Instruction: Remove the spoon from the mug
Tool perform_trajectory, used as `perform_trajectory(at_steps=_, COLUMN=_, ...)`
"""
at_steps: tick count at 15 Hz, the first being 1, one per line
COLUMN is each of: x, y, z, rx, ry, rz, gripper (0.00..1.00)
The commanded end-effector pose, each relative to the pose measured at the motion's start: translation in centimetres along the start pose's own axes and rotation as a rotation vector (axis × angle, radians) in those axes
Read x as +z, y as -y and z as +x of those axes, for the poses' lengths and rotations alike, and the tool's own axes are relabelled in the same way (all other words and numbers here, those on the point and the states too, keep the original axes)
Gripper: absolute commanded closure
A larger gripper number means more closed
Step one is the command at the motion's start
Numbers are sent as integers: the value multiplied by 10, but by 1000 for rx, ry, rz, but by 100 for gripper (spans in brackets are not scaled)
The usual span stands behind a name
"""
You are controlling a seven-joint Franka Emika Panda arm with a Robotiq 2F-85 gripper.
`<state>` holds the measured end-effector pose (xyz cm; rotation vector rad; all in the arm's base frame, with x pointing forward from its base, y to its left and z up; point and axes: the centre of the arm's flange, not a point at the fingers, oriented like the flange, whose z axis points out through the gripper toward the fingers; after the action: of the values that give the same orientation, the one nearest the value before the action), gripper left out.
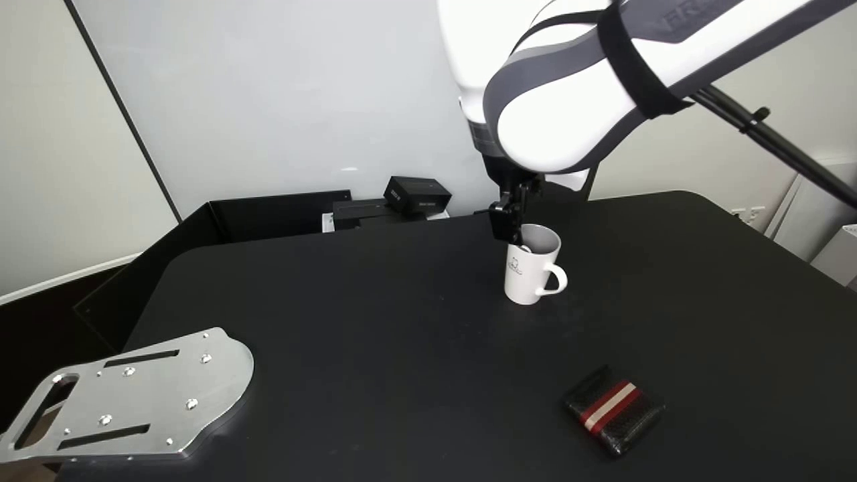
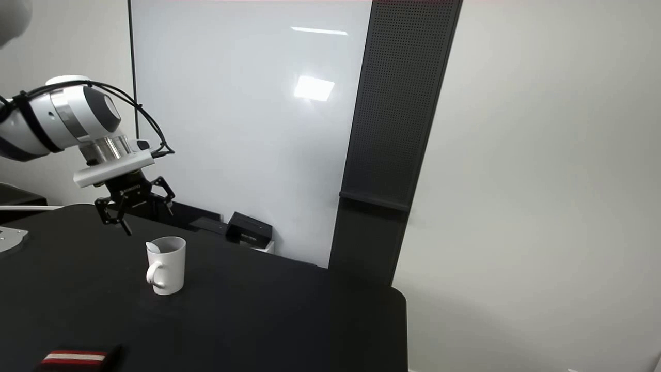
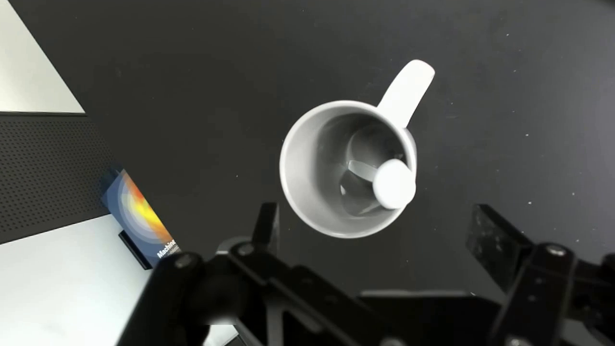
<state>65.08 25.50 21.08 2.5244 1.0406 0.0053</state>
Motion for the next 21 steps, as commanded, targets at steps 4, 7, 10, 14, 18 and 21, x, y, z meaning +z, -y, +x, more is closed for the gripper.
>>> perform_trajectory(at_steps=4, x=12, y=2, z=-2, rx=30, ry=-1, rz=15, gripper=0)
perform_trajectory(at_steps=7, x=18, y=3, z=-3, rx=35, ry=6, rz=24, gripper=0)
perform_trajectory(at_steps=10, x=21, y=4, z=-4, rx=41, ry=11, rz=36, gripper=0)
perform_trajectory(at_steps=14, x=24, y=6, z=-4, rx=46, ry=15, rz=47, gripper=0)
perform_trajectory(at_steps=18, x=26, y=7, z=-4, rx=47, ry=18, rz=53, gripper=0)
perform_trajectory(at_steps=21, x=28, y=8, z=-4, rx=47, ry=21, rz=55, gripper=0)
